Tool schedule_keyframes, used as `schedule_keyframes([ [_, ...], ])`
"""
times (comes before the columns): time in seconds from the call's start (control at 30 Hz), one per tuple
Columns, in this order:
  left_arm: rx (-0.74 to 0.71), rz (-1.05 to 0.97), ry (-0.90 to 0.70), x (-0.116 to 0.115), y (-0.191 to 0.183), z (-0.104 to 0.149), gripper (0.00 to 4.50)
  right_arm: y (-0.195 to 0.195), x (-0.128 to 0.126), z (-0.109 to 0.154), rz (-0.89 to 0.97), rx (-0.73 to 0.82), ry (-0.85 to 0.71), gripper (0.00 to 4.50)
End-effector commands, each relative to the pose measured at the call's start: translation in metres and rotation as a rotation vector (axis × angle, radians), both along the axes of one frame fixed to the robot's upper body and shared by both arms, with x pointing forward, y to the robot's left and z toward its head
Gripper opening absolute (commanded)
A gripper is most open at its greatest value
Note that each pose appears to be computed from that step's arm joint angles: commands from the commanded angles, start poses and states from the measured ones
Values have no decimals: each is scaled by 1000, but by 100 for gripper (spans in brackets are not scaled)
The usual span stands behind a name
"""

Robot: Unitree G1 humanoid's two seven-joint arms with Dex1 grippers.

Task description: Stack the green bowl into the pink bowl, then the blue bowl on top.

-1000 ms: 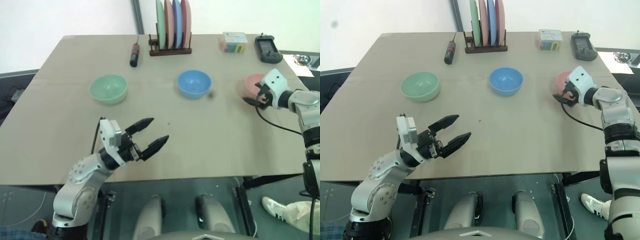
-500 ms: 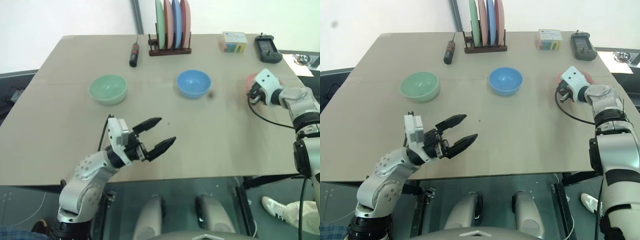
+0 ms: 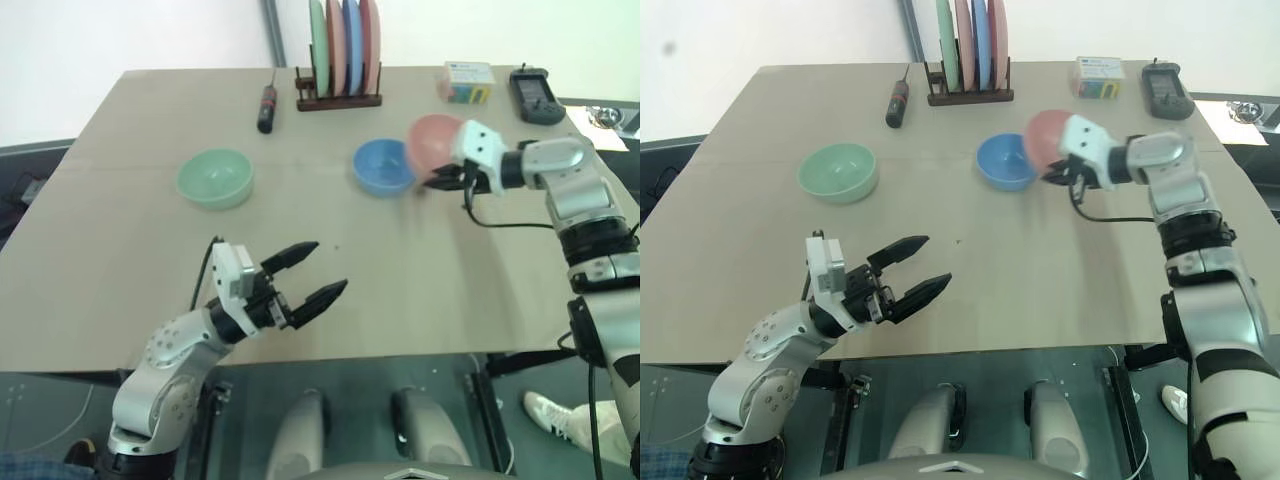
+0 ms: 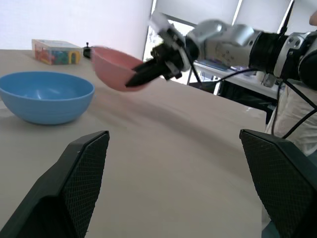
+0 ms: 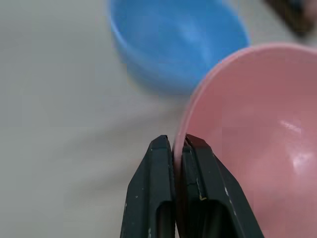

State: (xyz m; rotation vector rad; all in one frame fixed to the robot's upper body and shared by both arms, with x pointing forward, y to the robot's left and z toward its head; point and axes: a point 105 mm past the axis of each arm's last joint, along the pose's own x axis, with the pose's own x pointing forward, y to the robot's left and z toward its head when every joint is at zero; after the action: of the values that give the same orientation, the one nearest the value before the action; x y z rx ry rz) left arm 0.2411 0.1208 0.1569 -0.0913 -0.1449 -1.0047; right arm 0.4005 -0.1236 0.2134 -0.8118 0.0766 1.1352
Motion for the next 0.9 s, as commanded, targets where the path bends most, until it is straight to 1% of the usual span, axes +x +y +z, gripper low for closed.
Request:
schedule_keyframes([
  [0.03, 17, -5, -44, -4, 3, 8, 450, 55, -86, 4, 376, -93, 32, 7],
  [0.07, 19, -7, -42, -4, 4, 8, 450, 62, -99, 2, 427, -112, 38, 7],
  [0.2, 28, -13, -38, -4, 4, 7, 450, 78, -126, -9, 508, -151, 51, 7],
  [0.27, 29, -15, -37, -4, 3, 7, 450, 84, -132, -15, 518, -160, 55, 7],
  [0.33, 30, -15, -38, -3, 3, 7, 450, 88, -130, -18, 507, -164, 40, 7],
  [0.37, 32, -14, -38, -3, 4, 7, 450, 89, -126, -18, 493, -161, 29, 76],
  [0.4, 33, -14, -38, -3, 4, 8, 450, 90, -123, -16, 481, -157, 21, 96],
  [0.43, 33, -12, -39, -3, 4, 8, 450, 90, -120, -15, 469, -155, 14, 126],
  [0.47, 33, -11, -39, -3, 4, 8, 450, 89, -118, -14, 461, -153, 10, 187],
  [0.5, 33, -10, -39, -3, 4, 8, 450, 89, -117, -14, 455, -153, 8, 225],
  [0.6, 36, -2, -40, -2, 4, 8, 450, 87, -114, -14, 440, -153, 3, 363],
  [0.67, 61, 43, -37, 4, 7, 7, 450, 85, -110, -13, 413, -142, 0, 434],
  [0.7, 79, 72, -36, 9, 9, 6, 450, 83, -109, -12, 396, -133, 0, 442],
  [0.77, 110, 114, -44, 16, 13, 7, 450, 79, -104, -9, 358, -113, -1, 442],
  [0.9, 174, 198, -84, 32, 26, 12, 450, 63, -95, 1, 256, -20, 27, 442],
])
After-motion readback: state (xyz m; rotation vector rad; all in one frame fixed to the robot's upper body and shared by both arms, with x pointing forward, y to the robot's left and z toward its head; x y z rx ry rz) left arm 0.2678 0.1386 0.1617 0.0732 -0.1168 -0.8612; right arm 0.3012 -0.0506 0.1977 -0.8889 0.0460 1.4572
